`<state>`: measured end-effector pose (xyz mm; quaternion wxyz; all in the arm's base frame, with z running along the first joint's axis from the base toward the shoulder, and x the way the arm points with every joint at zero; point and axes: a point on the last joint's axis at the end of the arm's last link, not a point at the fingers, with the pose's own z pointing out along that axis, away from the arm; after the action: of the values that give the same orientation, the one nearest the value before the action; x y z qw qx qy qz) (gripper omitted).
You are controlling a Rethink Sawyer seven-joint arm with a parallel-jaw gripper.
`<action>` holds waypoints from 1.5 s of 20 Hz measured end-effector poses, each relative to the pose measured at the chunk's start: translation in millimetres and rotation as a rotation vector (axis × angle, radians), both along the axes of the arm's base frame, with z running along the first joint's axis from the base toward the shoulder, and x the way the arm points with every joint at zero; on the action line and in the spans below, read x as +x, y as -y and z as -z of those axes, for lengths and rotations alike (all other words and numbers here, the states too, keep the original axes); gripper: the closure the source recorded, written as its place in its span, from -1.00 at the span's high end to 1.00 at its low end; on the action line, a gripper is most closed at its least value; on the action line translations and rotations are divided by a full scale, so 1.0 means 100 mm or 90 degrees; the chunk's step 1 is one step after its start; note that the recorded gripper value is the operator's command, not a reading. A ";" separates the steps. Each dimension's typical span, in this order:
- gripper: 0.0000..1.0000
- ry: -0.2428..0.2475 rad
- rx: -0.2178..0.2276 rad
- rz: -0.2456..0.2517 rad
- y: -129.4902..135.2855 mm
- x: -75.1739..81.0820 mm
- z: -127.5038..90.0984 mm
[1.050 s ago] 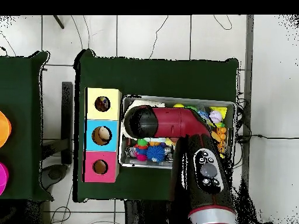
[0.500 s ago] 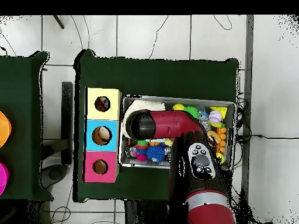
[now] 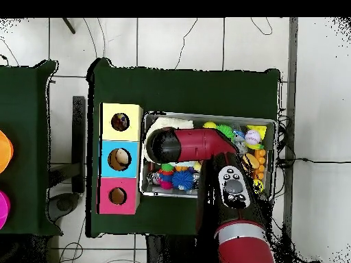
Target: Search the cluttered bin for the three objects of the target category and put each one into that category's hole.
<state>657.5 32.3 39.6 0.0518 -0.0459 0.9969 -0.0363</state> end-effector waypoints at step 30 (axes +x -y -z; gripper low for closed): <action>-1.00 0.039 0.004 -0.002 0.00 0.09 0.13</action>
<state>666.2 32.4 26.7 0.0826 -0.0463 0.9949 -0.0343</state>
